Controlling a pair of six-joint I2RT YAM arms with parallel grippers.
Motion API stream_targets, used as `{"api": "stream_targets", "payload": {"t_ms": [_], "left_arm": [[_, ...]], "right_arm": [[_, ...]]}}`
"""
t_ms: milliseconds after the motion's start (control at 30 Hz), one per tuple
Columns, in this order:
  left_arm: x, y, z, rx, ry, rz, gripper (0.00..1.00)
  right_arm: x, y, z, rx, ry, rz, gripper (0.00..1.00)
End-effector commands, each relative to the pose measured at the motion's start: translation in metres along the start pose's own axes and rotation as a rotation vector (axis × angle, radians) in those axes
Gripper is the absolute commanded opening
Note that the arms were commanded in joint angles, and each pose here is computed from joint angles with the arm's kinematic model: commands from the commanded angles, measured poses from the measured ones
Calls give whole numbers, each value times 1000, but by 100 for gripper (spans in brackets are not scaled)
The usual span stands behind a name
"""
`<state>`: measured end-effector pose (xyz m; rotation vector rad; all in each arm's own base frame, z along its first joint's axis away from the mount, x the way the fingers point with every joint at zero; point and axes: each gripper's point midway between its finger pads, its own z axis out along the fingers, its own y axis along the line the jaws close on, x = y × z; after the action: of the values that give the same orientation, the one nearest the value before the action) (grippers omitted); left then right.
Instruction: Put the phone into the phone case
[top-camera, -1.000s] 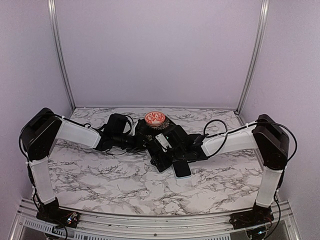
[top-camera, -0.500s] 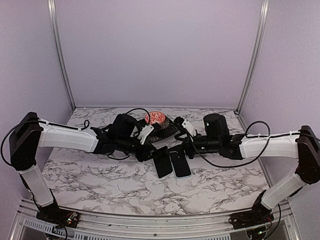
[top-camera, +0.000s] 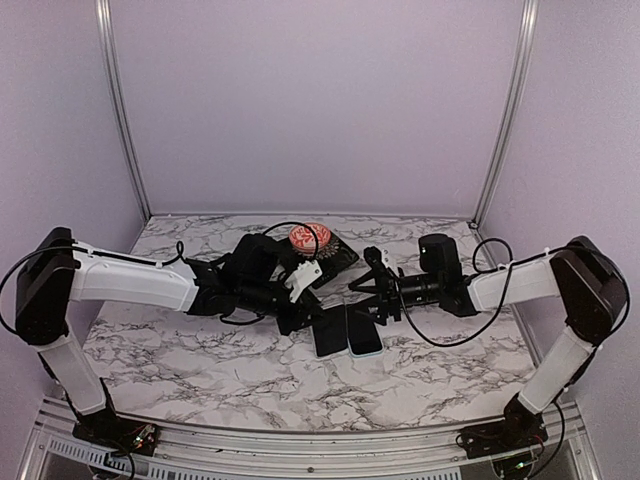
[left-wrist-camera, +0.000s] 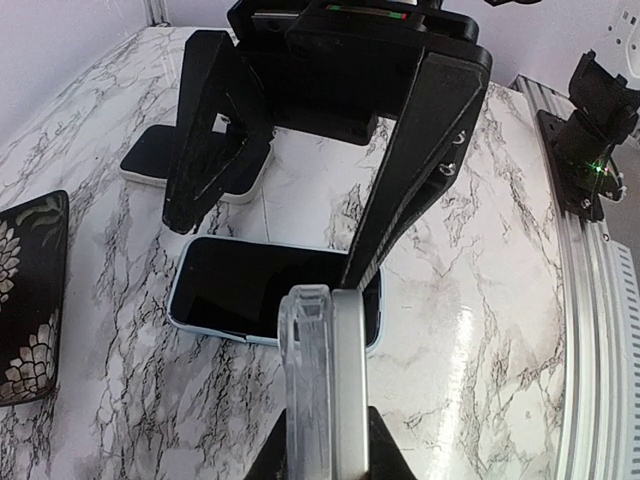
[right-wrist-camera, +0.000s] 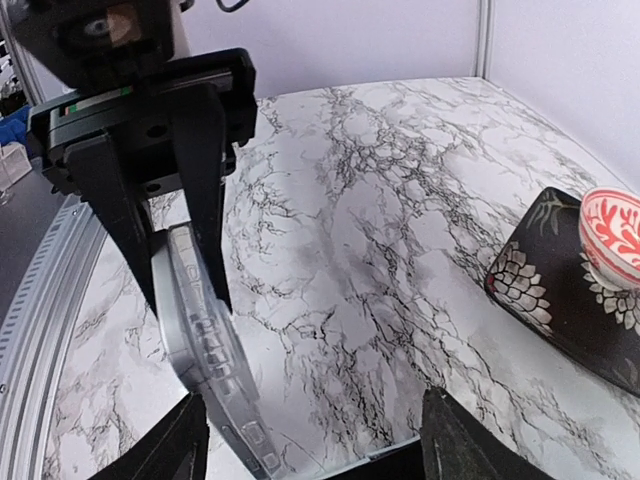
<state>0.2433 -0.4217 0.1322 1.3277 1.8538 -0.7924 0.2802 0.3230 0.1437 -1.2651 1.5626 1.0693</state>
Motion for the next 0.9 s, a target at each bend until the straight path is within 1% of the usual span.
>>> {"api": "stream_targets", "payload": {"t_ms": [0, 67, 167, 233, 367, 400, 500, 533, 567, 633, 700, 800, 867], "left_arm": [[73, 11, 3, -64, 251, 0, 4], [71, 12, 3, -68, 248, 8, 4], [69, 12, 4, -68, 244, 10, 3], [69, 11, 3, -63, 243, 12, 2], [69, 11, 2, -68, 247, 23, 0], [70, 12, 1, -72, 249, 25, 0], [68, 12, -2, -77, 243, 25, 0], [67, 11, -4, -75, 238, 23, 4], [64, 10, -5, -71, 229, 21, 15], [60, 11, -6, -76, 211, 15, 45], [51, 16, -10, -114, 159, 9, 61], [37, 18, -25, -139, 37, -4, 78], [24, 10, -37, -120, -40, 16, 81]], "right_arm": [[-13, 34, 9, -94, -67, -182, 69], [-9, 38, 17, -103, -47, -196, 64], [-3, 35, 24, -115, -39, -189, 51], [-4, 34, 28, -137, -34, -191, 33], [-2, 34, 32, -161, -2, -200, 2], [-1, 35, 31, -160, 0, -208, 0], [1, 36, 29, -162, 10, -226, 0], [1, 36, 29, -164, 15, -223, 0], [0, 37, 29, -167, 14, -221, 0], [-2, 39, 28, -173, 8, -222, 0], [-6, 41, 26, -176, -6, -229, 0], [-19, 47, 21, -183, -30, -244, 0], [-33, 53, 16, -184, -60, -269, 0]]}}
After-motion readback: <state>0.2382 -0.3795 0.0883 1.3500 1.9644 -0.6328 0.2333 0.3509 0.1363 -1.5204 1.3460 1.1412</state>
